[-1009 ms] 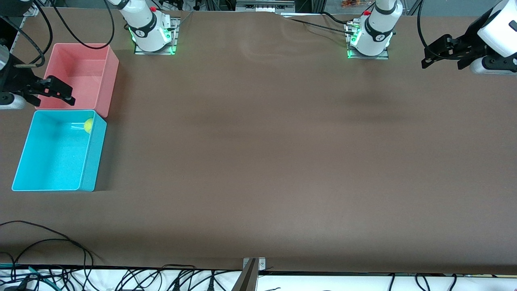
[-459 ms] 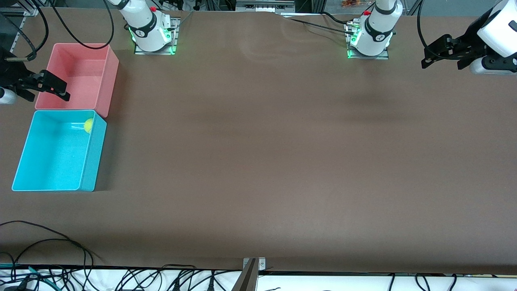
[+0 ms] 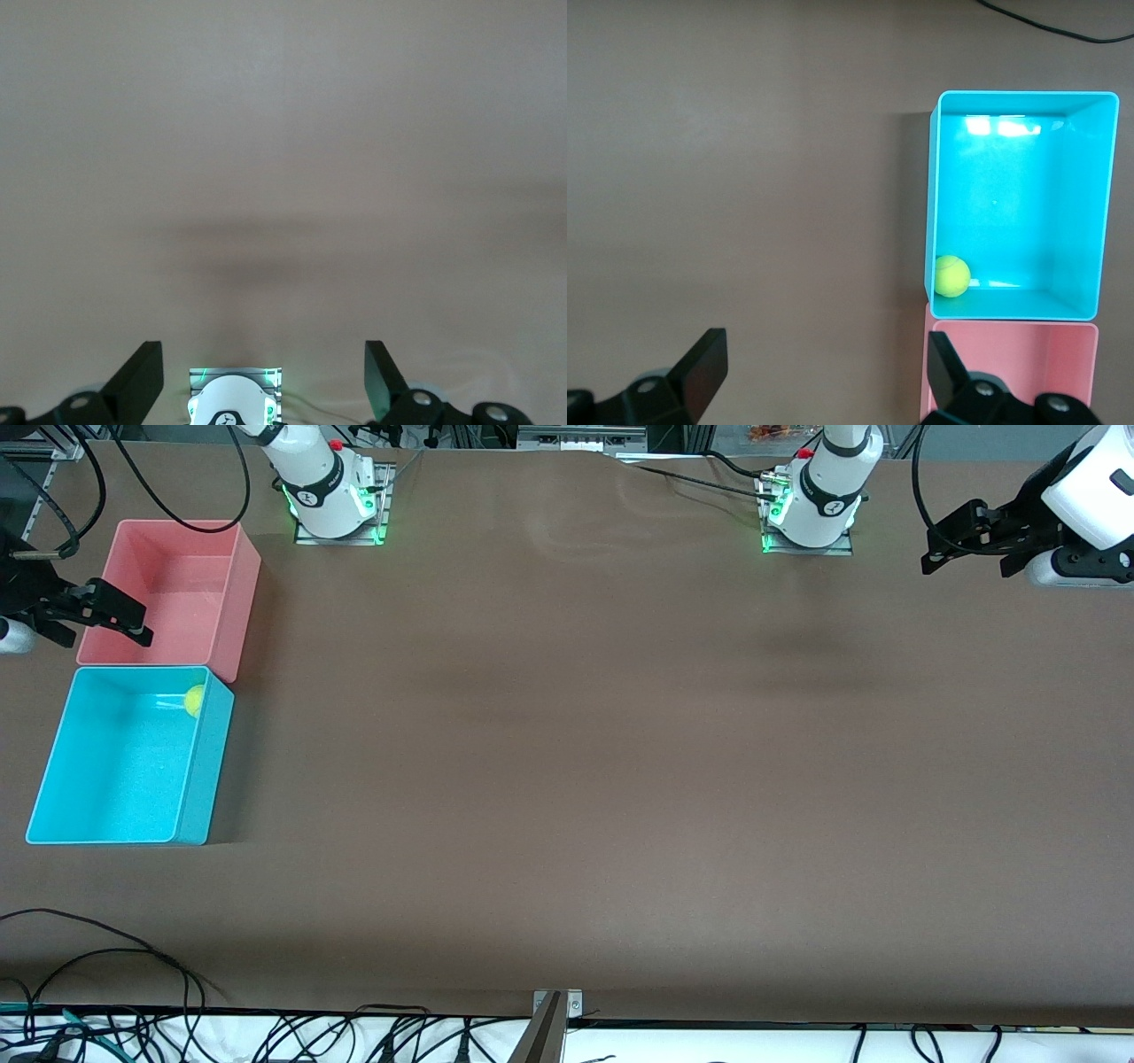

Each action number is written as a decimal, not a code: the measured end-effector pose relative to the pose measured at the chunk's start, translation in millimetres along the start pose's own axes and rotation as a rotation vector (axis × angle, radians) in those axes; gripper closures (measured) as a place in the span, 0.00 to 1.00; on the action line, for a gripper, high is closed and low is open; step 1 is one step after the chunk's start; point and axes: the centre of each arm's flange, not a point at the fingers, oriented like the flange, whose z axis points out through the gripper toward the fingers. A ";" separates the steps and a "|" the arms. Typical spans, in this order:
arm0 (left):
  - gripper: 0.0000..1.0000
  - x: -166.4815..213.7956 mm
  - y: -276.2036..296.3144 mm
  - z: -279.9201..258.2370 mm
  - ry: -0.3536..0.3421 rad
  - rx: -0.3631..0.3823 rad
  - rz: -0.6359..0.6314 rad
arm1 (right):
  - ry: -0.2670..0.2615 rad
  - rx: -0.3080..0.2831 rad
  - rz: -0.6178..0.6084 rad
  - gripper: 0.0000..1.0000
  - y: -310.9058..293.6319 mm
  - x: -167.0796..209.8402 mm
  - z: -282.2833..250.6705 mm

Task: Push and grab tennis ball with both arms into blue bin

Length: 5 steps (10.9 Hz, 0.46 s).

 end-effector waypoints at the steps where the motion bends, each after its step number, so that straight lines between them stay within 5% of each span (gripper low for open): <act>1: 0.00 0.0 0.3 0.0 0.000 0.000 0.000 | 0.000 0.000 0.001 0.00 0.3 0.0 0.0; 5: 0.00 0.0 0.3 0.0 0.000 0.000 0.001 | 0.001 0.000 0.006 0.00 3.5 -0.1 -0.4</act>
